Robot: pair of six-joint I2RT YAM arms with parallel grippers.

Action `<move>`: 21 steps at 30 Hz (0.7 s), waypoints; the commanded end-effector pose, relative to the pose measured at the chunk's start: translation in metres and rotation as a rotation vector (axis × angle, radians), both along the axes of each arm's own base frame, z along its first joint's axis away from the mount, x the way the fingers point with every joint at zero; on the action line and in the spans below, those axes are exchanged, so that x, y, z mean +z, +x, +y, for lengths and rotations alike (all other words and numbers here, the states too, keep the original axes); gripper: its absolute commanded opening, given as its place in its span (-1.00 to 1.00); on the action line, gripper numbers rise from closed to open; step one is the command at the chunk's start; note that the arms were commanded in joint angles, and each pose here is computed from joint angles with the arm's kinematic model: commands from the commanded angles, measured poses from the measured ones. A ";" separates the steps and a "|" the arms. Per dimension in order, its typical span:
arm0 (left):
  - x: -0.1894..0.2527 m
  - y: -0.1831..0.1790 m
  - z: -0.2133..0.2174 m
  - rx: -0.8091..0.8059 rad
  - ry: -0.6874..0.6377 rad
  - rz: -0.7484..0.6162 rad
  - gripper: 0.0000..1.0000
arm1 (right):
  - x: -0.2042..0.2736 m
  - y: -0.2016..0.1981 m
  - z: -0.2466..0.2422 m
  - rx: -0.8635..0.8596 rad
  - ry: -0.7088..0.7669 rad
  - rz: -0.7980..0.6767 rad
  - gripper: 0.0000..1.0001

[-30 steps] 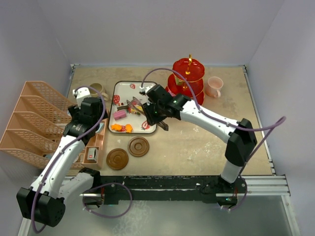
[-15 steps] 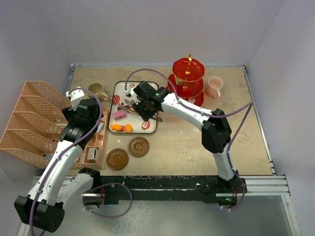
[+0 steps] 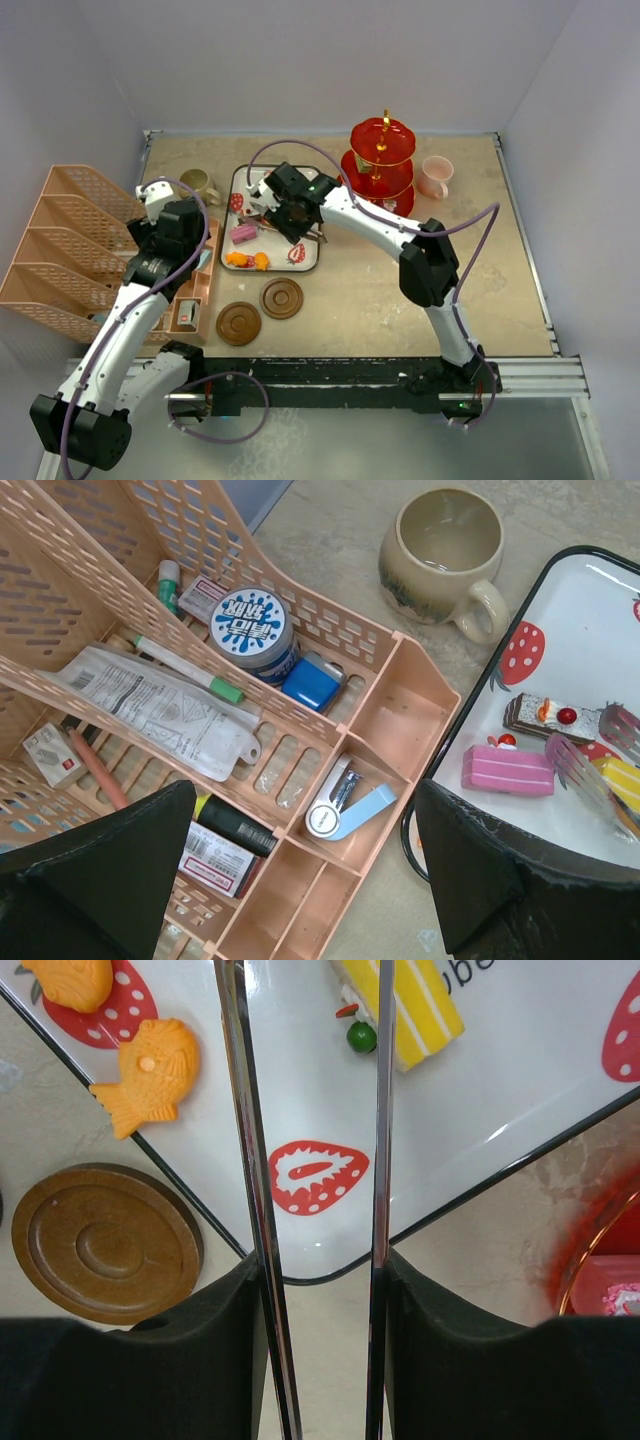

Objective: Serve the afternoon tea
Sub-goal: Pick up the desert from the tray.

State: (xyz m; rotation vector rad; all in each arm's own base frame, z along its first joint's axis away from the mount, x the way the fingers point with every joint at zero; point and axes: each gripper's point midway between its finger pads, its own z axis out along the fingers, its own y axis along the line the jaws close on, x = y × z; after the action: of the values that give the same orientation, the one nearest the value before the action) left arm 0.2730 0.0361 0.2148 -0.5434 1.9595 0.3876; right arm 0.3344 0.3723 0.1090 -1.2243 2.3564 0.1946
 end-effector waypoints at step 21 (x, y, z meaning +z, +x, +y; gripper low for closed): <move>0.007 0.008 -0.005 -0.015 -0.022 -0.034 0.76 | 0.016 0.034 0.012 0.036 0.013 -0.066 -0.07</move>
State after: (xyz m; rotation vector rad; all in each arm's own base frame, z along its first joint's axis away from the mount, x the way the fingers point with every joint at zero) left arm 0.2744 0.0332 0.2112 -0.5320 1.9775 0.3772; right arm 0.3582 0.3822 0.1019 -1.2418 2.3312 0.1647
